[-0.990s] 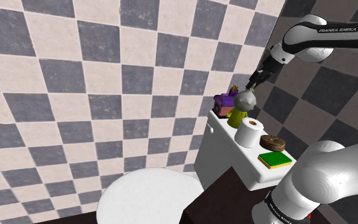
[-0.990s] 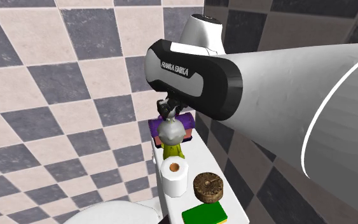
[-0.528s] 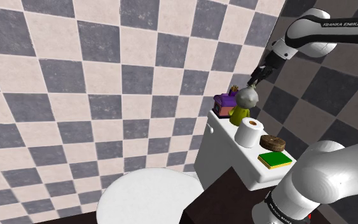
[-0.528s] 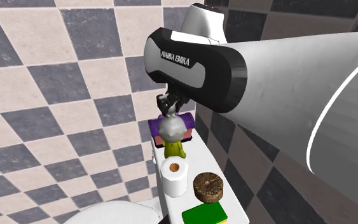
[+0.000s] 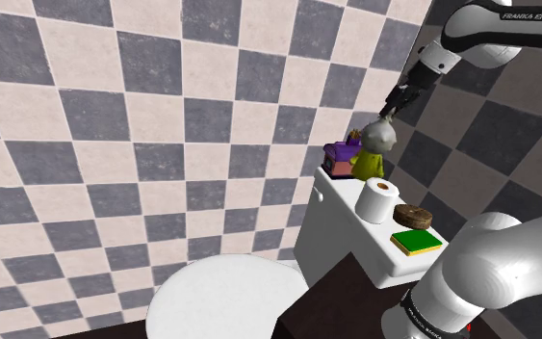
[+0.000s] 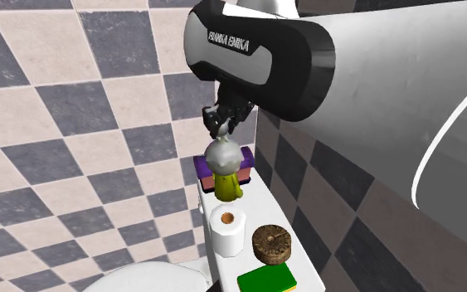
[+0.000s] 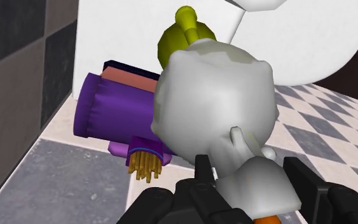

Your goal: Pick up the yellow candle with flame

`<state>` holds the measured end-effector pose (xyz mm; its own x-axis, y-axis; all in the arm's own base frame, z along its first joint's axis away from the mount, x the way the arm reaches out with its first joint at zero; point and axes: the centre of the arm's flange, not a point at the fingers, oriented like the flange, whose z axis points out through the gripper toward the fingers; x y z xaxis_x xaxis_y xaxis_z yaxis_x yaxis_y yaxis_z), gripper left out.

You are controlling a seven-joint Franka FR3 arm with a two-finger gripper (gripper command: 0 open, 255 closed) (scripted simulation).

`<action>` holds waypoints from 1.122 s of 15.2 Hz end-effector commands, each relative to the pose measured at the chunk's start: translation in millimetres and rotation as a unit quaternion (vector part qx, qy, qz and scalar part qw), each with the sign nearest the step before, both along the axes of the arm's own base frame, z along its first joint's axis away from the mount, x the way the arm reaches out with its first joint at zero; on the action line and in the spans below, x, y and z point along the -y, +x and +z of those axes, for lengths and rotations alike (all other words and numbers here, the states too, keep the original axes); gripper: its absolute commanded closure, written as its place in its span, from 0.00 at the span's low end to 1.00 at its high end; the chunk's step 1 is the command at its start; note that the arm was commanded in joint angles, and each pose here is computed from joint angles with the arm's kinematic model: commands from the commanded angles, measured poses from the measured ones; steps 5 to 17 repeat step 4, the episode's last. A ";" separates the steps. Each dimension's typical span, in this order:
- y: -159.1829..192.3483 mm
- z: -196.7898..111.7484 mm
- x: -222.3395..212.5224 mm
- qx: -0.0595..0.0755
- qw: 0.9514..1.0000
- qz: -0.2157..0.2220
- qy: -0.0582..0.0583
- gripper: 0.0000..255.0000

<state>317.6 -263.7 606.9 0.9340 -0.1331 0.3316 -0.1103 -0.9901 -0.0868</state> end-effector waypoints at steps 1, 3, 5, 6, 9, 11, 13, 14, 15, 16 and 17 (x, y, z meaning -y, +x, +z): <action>-1.0 11.2 0.1 0.001 1.000 0.000 0.000 1.00; -1.0 17.3 0.0 0.001 1.000 0.000 0.000 1.00; -1.0 17.3 0.1 0.001 1.000 0.000 0.000 1.00; -1.0 17.3 0.1 0.001 1.000 0.000 0.000 1.00; -1.0 17.3 0.1 0.001 1.000 0.000 0.000 1.00; -1.0 17.3 0.1 0.001 1.000 0.000 0.000 1.00; -1.0 17.3 0.1 0.001 1.000 0.000 0.000 1.00; -1.0 17.3 0.1 0.001 1.000 0.000 0.000 1.00; -1.0 17.3 0.1 0.001 1.000 0.000 0.000 1.00; -1.0 17.3 0.1 0.001 1.000 0.000 0.000 1.00; -1.0 17.3 0.1 0.001 1.000 0.000 0.000 1.00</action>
